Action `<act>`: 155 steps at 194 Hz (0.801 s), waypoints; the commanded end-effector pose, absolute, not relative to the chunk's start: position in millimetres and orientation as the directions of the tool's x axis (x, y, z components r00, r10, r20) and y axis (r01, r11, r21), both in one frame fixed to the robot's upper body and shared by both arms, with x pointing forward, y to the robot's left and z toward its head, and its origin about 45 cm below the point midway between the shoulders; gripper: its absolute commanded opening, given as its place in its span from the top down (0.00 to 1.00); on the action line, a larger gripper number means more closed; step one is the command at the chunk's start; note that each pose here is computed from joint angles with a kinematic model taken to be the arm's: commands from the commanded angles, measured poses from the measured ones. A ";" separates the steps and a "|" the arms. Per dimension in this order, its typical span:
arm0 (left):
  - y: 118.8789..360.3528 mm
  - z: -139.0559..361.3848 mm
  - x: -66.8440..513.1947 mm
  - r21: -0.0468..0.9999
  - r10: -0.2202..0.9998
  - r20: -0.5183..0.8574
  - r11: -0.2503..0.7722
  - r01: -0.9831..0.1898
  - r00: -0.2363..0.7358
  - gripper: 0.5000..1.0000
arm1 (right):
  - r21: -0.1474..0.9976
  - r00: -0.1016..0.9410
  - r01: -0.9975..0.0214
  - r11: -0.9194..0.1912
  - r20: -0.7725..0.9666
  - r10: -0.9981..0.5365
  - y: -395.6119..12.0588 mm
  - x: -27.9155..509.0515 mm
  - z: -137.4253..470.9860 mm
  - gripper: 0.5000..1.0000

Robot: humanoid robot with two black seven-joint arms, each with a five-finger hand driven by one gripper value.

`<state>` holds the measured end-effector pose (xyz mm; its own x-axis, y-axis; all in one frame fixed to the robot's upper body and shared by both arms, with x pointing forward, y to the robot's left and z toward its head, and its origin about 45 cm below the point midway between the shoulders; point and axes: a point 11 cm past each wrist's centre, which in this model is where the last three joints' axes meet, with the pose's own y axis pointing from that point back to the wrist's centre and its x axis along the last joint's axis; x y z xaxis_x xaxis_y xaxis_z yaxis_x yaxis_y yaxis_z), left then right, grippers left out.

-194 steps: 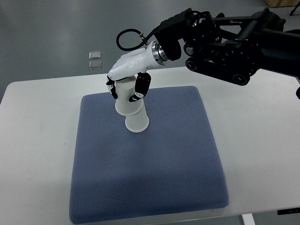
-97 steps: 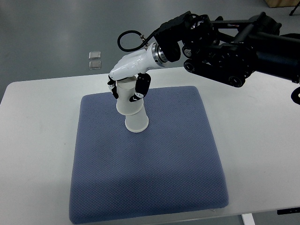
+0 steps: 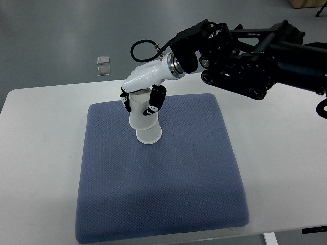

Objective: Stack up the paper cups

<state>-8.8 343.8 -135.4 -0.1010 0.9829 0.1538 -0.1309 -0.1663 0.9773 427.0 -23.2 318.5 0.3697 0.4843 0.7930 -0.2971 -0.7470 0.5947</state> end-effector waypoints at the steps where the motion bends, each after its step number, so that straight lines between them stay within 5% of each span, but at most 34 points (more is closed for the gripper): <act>1: 343.8 -135.4 -8.8 0.977 0.983 0.154 -0.166 -0.131 -0.101 0.00 | 0.591 0.373 -0.305 -0.747 0.796 0.477 -24.5 428.9 314.7 0.63; 17: 343.8 -135.4 -8.8 0.977 0.983 0.154 -0.166 -0.131 -0.101 0.00 | 0.590 0.374 -0.303 -0.748 0.796 0.476 -23.9 428.5 314.2 0.59; 60: 343.8 -135.4 -8.8 0.977 0.983 0.154 -0.166 -0.131 -0.101 0.00 | 0.581 0.374 -0.297 -0.758 0.801 0.468 -20.3 426.5 311.9 0.29; 155: 343.8 -135.4 -8.8 0.977 0.983 0.154 -0.166 -0.131 -0.101 0.00 | 0.563 0.370 -0.307 -0.767 0.813 0.449 -20.4 428.6 315.1 0.23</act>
<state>-8.8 343.8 -135.4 -0.1010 0.9829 0.1537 -0.1309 -0.1663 0.9774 427.2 -20.3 313.1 0.3741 0.4590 0.8058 -0.3009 -0.7619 0.5736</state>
